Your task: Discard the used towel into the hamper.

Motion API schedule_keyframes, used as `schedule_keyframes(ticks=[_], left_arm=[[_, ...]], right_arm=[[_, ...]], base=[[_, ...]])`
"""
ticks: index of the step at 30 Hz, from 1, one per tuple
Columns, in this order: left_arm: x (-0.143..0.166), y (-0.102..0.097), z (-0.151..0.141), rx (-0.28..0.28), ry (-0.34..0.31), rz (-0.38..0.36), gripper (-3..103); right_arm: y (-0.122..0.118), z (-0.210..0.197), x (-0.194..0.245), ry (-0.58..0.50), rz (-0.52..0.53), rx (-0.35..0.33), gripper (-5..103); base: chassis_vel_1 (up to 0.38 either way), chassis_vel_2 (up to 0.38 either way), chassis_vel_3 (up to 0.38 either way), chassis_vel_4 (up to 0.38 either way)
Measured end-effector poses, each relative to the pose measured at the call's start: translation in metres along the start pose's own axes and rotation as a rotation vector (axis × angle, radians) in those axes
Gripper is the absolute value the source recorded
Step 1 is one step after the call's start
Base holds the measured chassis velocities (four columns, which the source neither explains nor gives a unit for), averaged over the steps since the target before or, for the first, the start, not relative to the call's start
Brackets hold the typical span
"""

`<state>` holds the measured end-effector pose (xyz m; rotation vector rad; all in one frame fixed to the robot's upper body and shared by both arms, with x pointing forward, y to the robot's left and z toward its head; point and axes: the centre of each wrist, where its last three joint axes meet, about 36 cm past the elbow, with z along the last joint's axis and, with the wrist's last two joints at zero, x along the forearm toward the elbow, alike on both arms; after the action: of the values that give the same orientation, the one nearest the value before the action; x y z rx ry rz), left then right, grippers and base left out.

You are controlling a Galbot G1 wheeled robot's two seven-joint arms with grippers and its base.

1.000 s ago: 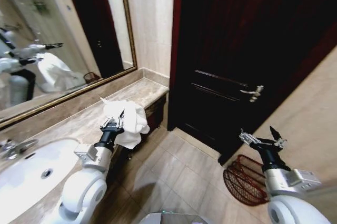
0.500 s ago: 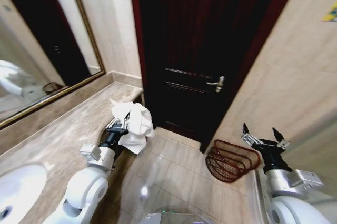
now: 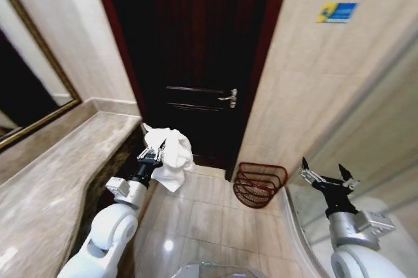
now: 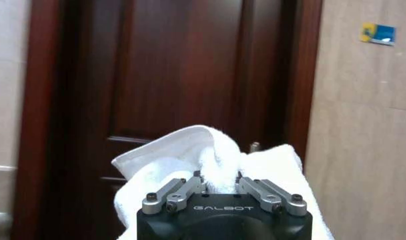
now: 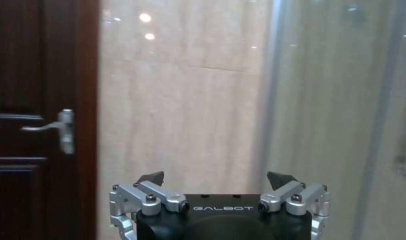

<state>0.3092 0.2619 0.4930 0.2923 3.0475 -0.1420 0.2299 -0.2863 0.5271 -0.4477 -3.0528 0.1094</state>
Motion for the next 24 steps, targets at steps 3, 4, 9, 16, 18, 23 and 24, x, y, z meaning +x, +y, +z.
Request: schedule_keyframes(ticks=[3,4,9,16,18,23,24], left_arm=[[-0.004,0.001,0.007,0.013,-0.004,0.006,15],[-0.004,0.001,0.007,0.013,-0.004,0.006,15],[-0.007,0.003,0.011,0.022,-0.008,0.002,15],[-0.007,0.005,0.017,0.027,-0.008,0.007,15],[-0.008,0.005,0.019,0.030,-0.007,0.008,15],[-0.009,0.007,0.024,0.035,-0.016,0.020,15],[-0.010,0.008,0.026,0.035,-0.033,0.035,15]], right_arm=[[0.000,0.000,0.000,-0.003,0.011,0.007,100],[0.000,0.000,0.000,-0.003,0.011,0.007,100],[-0.001,0.002,0.002,-0.013,0.029,0.022,100],[-0.002,0.007,0.008,-0.003,0.043,0.026,100],[-0.001,0.007,0.008,-0.002,0.043,0.025,100],[0.000,0.007,0.009,-0.004,0.046,0.021,100],[0.000,0.007,0.009,-0.006,0.048,0.021,100]], base=[[-0.133,-0.111,-0.126,-0.124],[-0.140,-0.120,-0.122,-0.118],[-0.123,-0.126,-0.132,-0.118],[-0.123,-0.136,-0.134,-0.129],[-0.128,-0.115,-0.119,-0.118],[-0.132,-0.113,-0.111,-0.131],[-0.122,-0.136,-0.148,-0.140]])
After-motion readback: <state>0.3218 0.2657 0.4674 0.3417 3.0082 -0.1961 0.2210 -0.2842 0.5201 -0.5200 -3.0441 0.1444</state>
